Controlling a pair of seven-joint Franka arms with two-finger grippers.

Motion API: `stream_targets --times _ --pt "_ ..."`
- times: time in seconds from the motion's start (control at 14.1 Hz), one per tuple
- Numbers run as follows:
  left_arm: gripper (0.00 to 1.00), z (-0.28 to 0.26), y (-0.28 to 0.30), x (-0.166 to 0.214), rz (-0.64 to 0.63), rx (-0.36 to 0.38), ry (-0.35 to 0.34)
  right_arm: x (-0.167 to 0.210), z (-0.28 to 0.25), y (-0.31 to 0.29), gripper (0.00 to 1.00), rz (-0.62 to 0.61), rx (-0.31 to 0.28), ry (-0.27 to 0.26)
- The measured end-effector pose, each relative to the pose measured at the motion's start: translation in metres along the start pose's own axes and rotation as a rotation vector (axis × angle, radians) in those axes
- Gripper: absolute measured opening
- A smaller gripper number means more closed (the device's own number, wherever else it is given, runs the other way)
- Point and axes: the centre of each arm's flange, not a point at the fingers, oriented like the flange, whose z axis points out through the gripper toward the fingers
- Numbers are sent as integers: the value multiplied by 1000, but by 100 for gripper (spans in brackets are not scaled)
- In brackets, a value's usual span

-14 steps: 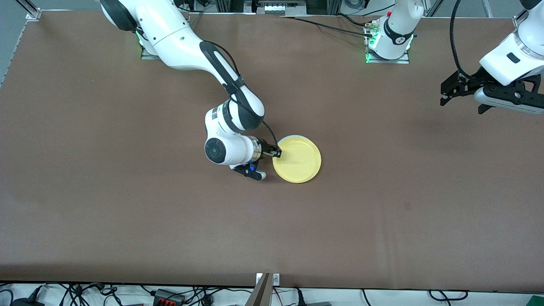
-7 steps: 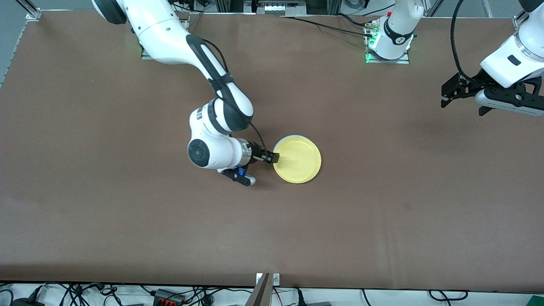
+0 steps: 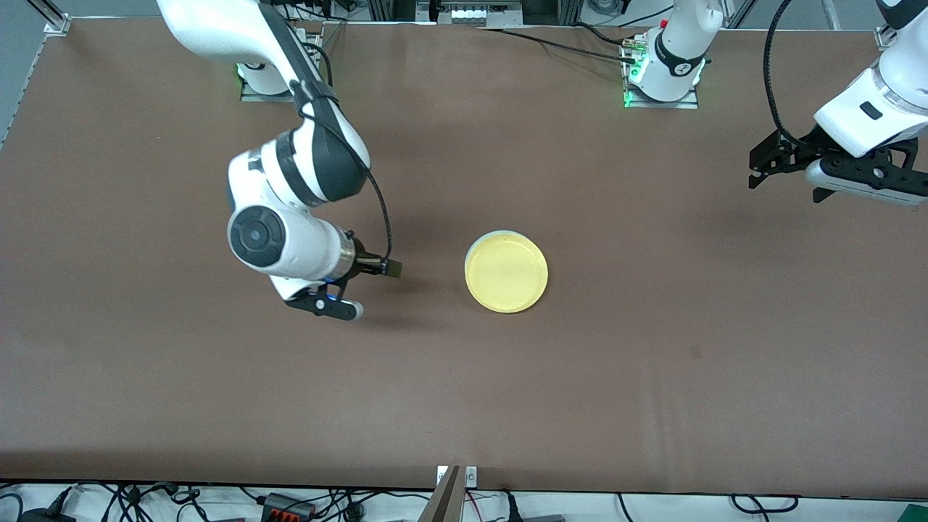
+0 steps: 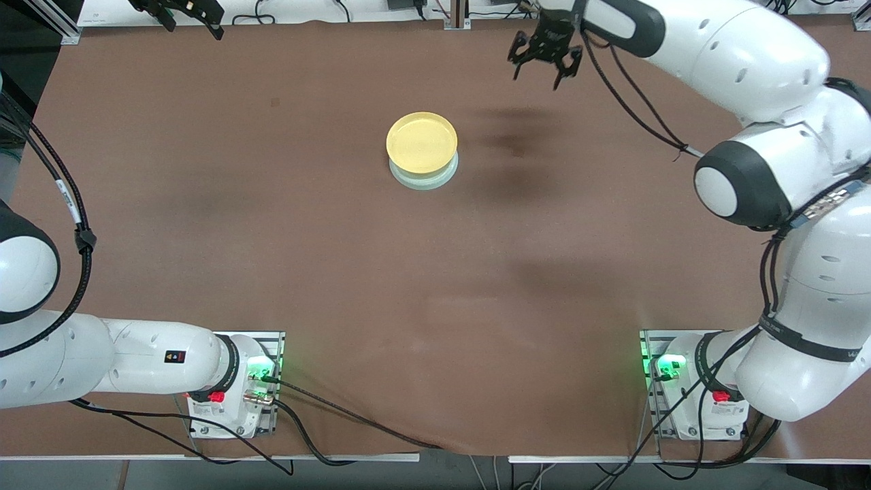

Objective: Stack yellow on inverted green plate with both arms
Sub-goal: 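Release the yellow plate and retract the right gripper to rest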

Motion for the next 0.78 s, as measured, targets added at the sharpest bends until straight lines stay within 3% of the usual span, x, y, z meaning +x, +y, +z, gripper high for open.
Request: stream_targets --times 0.21,0.5,0.78 --pt "100 1 0 2 0 0 -1 9 -37 36 100 8 -42 27" --pt "100 1 0 3 1 -1 -1 24 -92 82 100 68 -47 85" --pt "100 2 1 3 2 -1 -1 23 -131 115 100 115 -43 108"
